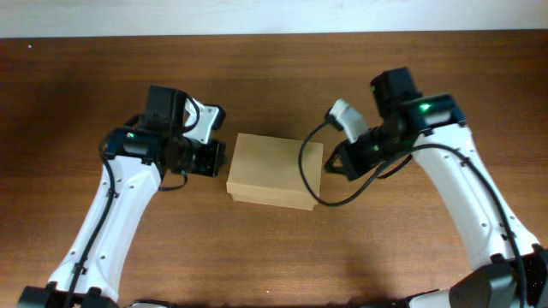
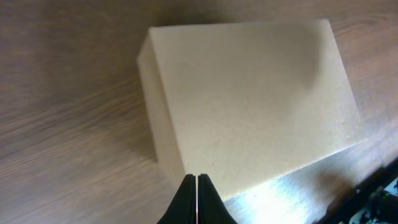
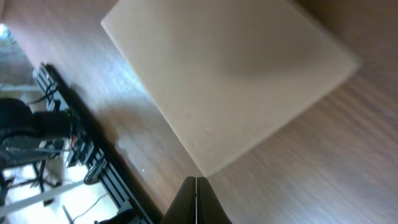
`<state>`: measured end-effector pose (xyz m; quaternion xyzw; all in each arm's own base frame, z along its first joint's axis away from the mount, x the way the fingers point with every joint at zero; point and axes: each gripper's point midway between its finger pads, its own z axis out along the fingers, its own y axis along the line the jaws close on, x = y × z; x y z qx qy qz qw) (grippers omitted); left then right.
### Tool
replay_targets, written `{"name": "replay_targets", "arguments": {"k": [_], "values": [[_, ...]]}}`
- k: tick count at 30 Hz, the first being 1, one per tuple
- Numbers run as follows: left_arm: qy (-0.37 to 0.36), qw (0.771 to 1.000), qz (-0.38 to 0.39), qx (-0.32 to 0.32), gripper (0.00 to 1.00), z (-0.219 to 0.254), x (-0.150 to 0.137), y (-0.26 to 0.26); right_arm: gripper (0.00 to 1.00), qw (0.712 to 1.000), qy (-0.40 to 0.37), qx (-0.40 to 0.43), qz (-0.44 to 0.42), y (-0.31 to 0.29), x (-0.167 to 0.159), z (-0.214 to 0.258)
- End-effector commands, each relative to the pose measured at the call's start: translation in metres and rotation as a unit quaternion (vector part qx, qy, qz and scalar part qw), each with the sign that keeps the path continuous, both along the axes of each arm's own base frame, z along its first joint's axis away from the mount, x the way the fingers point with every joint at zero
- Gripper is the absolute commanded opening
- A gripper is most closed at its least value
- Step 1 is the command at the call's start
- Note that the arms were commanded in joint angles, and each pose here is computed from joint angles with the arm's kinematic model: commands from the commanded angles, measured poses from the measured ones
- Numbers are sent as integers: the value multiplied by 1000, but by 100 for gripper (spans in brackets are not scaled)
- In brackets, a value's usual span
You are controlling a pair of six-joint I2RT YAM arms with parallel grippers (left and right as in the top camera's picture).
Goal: Pack container
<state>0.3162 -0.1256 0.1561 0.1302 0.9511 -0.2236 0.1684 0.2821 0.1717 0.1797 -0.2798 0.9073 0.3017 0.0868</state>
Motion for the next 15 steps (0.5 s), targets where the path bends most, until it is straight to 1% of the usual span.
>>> {"name": "replay_targets", "arguments": {"k": [1,5,15], "values": [[5,999,-22,-43,2,-5,-8,-14,4,999,15,15,25,15,-15,-12],[13,999,-17,-47,2,-21,-11,-16,4,999,17,16,41,24,-22,-26],[23,998,-25,-46,2,-42,-21,-26,4,999,34,12,37,21,-32,-62]]}}
